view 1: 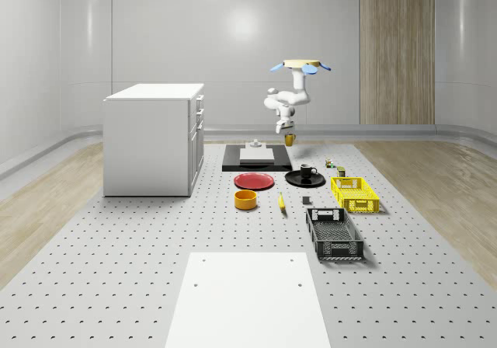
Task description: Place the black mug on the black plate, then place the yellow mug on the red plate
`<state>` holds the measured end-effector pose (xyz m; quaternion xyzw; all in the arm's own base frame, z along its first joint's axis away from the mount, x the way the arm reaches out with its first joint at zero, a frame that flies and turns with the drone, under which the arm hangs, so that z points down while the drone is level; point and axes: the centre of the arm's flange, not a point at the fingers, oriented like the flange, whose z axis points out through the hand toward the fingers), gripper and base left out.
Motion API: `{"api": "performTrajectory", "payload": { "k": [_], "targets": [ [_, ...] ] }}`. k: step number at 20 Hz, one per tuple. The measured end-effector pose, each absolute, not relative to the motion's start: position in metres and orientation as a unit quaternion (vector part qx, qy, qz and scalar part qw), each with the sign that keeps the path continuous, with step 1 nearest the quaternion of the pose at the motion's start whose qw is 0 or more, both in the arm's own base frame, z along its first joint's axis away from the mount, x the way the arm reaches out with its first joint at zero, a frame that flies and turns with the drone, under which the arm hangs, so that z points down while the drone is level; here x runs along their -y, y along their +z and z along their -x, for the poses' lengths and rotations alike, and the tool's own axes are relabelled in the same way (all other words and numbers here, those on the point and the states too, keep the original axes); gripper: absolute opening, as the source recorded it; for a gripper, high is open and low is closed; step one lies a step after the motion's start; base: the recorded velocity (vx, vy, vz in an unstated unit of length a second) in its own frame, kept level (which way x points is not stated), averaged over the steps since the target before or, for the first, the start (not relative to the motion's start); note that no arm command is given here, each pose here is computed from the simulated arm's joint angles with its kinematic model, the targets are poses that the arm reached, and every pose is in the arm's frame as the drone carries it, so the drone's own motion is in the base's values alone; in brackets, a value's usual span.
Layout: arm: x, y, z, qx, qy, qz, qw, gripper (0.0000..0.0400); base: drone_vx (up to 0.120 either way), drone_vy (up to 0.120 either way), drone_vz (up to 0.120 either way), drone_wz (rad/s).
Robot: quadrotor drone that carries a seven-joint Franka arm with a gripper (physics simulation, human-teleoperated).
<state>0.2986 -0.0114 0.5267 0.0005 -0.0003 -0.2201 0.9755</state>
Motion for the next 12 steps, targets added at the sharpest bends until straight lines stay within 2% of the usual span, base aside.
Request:
{"api": "performTrajectory", "payload": {
  "k": [6, 9, 12],
  "targets": [
    [0.0114, 0.5267, -0.2986, 0.0, -0.22, -0.001, 0.975, 0.01, 0.12, -0.113, 0.0, 0.0],
    [0.0114, 0.5266, -0.2986, 0.0, -0.22, -0.001, 0.975, 0.01, 0.12, -0.04, 0.0, 0.0],
    [0.0114, 0.5267, -0.2986, 0.0, -0.22, -0.001, 0.975, 0.01, 0.12, -0.12, 0.0, 0.0]
  ]
}}
